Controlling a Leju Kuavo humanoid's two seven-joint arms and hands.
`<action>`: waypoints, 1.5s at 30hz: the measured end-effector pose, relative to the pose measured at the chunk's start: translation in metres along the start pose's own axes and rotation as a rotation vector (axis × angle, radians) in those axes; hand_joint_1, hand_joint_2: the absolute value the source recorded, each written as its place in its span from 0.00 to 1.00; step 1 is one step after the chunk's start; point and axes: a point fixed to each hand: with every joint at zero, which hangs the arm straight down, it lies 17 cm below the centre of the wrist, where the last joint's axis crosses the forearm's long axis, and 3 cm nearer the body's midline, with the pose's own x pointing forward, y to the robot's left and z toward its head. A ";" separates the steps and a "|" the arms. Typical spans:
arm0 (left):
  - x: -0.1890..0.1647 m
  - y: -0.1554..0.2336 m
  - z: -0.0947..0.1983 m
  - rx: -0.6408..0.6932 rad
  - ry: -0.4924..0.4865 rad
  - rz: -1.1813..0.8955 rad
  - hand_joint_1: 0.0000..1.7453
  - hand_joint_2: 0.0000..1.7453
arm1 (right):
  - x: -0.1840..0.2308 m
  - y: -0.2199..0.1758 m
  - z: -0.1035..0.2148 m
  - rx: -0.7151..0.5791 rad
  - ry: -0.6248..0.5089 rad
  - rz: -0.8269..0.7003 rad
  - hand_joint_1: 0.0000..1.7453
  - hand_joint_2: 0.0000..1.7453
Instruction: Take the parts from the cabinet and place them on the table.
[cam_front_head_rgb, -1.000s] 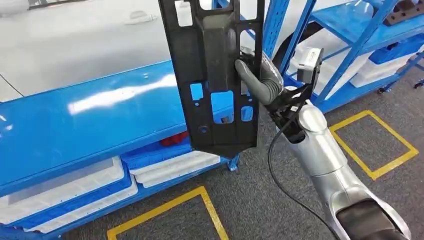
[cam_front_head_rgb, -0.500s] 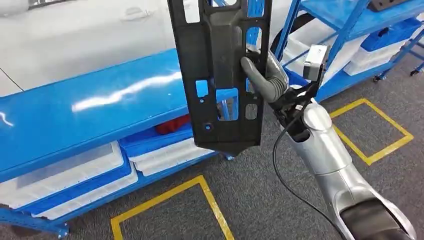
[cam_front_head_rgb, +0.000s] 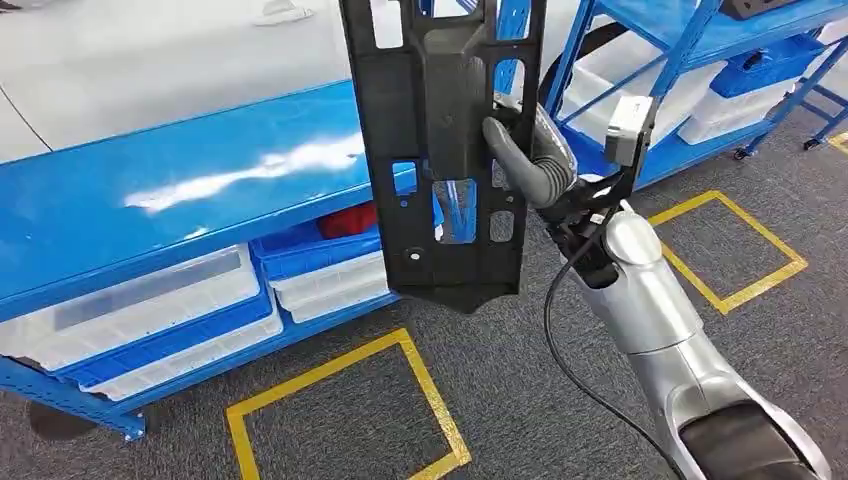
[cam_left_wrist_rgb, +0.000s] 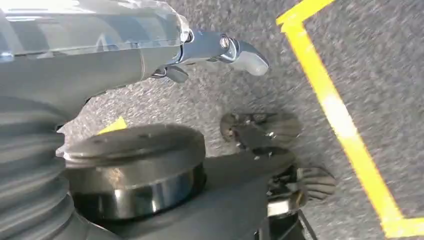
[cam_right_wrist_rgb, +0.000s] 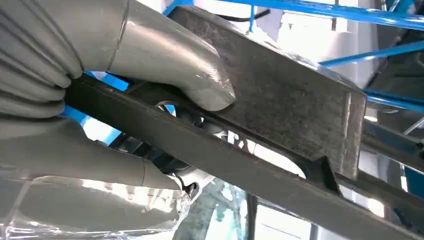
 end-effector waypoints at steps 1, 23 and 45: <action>0.000 0.000 0.000 0.000 0.000 0.000 0.00 1.00 | 0.000 0.000 0.000 -0.001 0.001 0.001 1.00 1.00; 0.003 0.000 0.000 0.002 -0.009 0.002 0.00 1.00 | 0.000 -0.002 -0.004 -0.001 0.003 0.011 1.00 1.00; 0.001 -0.001 0.000 0.002 -0.001 -0.008 0.00 1.00 | 0.010 -0.009 -0.007 -0.013 -0.013 0.024 1.00 1.00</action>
